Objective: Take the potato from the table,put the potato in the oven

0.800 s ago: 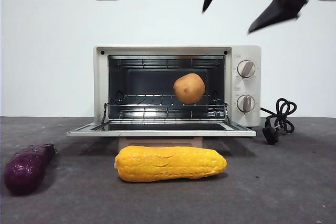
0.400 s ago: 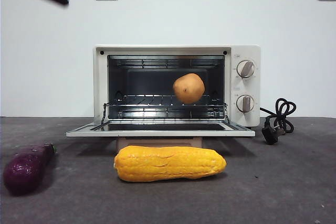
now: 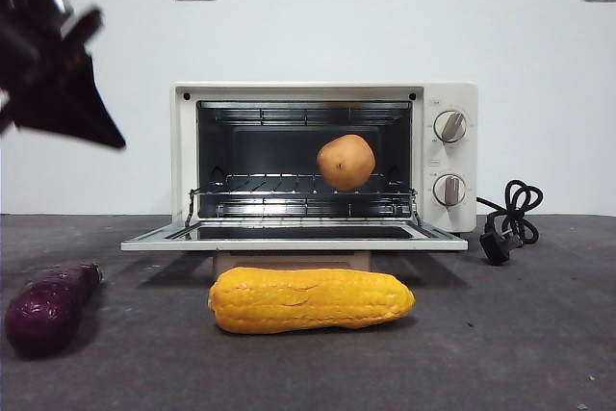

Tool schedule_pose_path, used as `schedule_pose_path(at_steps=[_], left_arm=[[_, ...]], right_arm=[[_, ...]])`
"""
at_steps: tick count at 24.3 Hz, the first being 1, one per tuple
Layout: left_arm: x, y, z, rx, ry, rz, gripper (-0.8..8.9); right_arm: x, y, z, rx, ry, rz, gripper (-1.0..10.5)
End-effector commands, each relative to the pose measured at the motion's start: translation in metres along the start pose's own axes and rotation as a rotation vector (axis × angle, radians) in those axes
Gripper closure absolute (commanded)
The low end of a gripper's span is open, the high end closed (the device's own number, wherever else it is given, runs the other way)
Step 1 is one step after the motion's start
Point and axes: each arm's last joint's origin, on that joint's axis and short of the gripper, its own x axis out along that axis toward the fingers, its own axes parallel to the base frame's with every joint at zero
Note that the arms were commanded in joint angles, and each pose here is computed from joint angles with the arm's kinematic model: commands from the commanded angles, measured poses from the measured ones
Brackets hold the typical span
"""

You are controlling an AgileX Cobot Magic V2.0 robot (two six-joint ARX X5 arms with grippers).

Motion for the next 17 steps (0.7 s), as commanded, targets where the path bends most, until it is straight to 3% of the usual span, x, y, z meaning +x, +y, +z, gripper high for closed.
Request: schedule_pose_path(at_steps=[1,7,17], left_arm=[[0.021,0.016,-0.008,-0.037,0.038,-0.012,8.22],[0.057,0.041,-0.018,-0.079,0.076,-0.012,8.22],[0.089,0.051,-0.033,-0.121,0.13,-0.079,8.22]], right_arm=[[-0.004,0.0,-0.003,0.01,0.003,0.003,4.4],[-0.006,-0.001,-0.009,0.037,0.047,-0.006,4.4],[-0.006,-0.001,-0.008,0.043,0.043,-0.007,4.4]])
